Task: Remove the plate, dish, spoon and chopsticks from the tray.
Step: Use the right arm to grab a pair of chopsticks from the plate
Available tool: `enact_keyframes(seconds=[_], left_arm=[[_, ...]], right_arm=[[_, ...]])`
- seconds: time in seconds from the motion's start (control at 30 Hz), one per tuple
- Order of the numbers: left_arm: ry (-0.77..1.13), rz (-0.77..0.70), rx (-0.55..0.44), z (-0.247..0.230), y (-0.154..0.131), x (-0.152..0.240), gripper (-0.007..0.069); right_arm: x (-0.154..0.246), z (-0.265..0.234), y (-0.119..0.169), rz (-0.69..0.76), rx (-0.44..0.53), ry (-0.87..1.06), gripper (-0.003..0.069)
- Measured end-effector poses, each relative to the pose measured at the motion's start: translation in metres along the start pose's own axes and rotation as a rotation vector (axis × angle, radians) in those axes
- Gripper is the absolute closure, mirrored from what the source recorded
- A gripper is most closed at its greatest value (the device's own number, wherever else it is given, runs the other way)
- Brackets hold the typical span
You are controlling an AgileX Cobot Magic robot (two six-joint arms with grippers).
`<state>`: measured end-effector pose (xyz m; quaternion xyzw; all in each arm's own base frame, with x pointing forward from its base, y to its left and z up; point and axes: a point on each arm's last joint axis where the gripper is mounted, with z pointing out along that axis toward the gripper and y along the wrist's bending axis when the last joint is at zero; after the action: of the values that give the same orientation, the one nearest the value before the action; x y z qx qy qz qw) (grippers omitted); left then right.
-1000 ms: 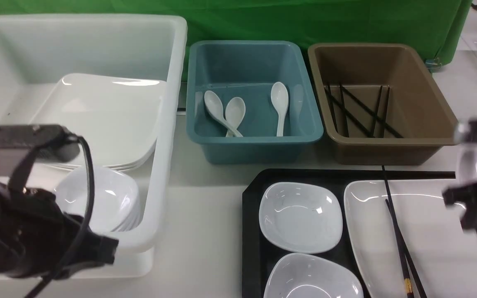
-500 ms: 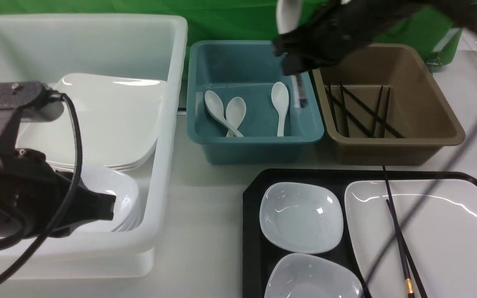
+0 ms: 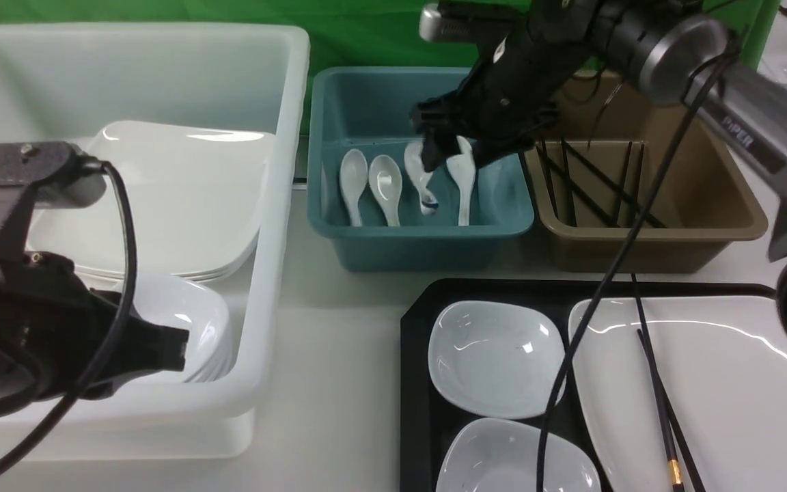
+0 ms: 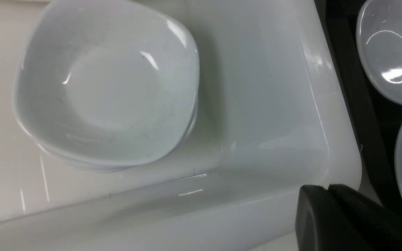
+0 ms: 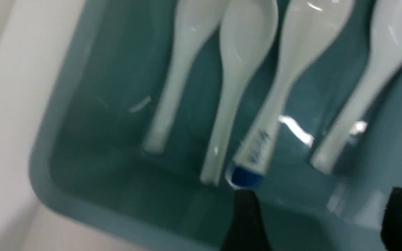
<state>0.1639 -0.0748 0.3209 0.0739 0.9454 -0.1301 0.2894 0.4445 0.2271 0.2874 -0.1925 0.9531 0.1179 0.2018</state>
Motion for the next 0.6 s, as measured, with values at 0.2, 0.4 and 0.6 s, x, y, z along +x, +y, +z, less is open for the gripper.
enact_keyframes(seconds=[0.2,0.4,0.6], left_arm=[[0.001,-0.002,0.002,0.0,0.0,0.0,0.0617],[0.001,0.002,0.002,0.0,0.0,0.0,0.0617],[0.006,0.002,0.001,0.0,0.0,0.001,0.0617]], right_arm=[[0.013,-0.098,-0.009,-0.049,0.181,-0.093,0.0582],[0.085,-0.125,-0.017,-0.013,0.257,0.054,0.0578],[0.164,-0.065,-0.043,0.11,0.323,0.254,0.0251]])
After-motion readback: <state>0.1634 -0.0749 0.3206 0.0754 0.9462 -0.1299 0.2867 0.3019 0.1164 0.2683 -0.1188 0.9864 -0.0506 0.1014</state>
